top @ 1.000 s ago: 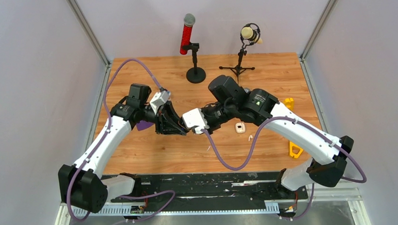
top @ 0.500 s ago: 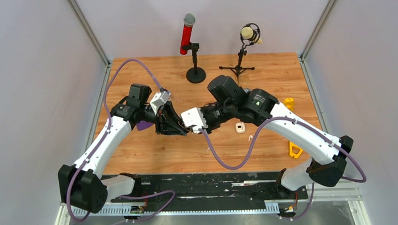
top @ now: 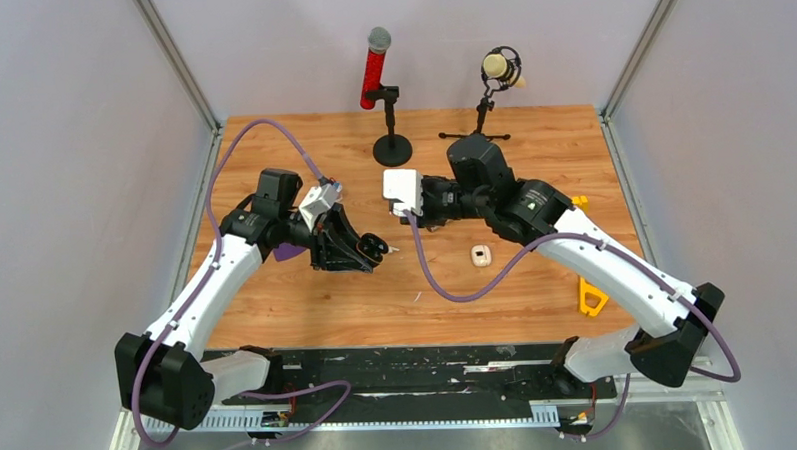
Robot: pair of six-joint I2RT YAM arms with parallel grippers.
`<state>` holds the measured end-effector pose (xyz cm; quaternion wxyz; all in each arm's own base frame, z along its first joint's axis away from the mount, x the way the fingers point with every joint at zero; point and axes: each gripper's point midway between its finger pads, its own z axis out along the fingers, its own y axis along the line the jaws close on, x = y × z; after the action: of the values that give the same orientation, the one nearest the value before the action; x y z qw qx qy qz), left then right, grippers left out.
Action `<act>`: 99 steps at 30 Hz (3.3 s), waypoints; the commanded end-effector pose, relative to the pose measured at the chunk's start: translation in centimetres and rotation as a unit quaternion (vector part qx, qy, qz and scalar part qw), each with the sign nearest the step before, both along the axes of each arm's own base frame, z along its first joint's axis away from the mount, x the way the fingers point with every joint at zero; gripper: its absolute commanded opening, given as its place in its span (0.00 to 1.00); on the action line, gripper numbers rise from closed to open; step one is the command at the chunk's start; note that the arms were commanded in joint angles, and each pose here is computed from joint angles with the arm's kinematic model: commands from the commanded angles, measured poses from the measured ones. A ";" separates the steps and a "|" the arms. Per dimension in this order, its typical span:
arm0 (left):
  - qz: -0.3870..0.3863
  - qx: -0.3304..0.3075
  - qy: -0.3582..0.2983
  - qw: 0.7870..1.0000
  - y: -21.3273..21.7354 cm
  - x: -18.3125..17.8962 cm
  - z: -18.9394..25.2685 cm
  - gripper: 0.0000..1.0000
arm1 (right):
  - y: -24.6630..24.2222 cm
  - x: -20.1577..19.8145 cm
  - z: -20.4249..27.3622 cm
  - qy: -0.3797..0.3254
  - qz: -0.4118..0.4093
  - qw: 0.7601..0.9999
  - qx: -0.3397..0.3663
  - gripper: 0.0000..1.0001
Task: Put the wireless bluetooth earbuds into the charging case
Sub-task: Close the charging case with the earbuds inside, then place the charging case with the earbuds at the center of the board, then pick up the charging case from the center of the board.
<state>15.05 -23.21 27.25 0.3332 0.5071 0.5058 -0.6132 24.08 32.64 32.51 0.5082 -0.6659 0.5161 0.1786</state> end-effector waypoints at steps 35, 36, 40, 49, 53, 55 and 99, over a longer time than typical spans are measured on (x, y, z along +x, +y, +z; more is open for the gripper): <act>0.211 0.113 0.177 0.955 -2.9 13.8 -5.4 0.06 | -6.5 2.3 -1.2 0.234 -0.060 0.958 0.156 0.59; 0.232 0.124 0.189 0.946 -3.1 15.4 -6.7 0.06 | -7.4 2.3 -1.7 0.225 -0.072 0.959 0.157 0.60; 0.340 0.166 0.255 0.890 -3.6 21.4 -12.8 0.08 | -12.1 2.7 -3.0 0.164 -0.141 0.961 0.173 0.61; 0.434 0.242 0.270 0.825 -4.1 25.6 -20.6 0.12 | -15.6 2.0 -2.3 0.123 -0.167 0.956 0.208 0.63; 0.455 0.258 0.264 0.810 -4.4 26.7 -21.9 0.15 | -15.9 1.6 -2.1 0.115 -0.164 0.957 0.211 0.63; 0.458 0.265 0.272 0.804 -4.6 26.8 -22.7 0.20 | -16.1 1.7 -2.1 0.110 -0.169 0.956 0.211 0.63; 0.384 0.231 -0.195 0.873 3.0 16.0 1.7 1.00 | -18.8 6.4 -30.2 0.418 -0.400 0.806 -0.125 0.83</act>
<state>31.43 -21.06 30.60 0.5305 0.4116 0.7074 -0.2209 30.41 13.34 2.50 0.1987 -0.3339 0.9072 0.1612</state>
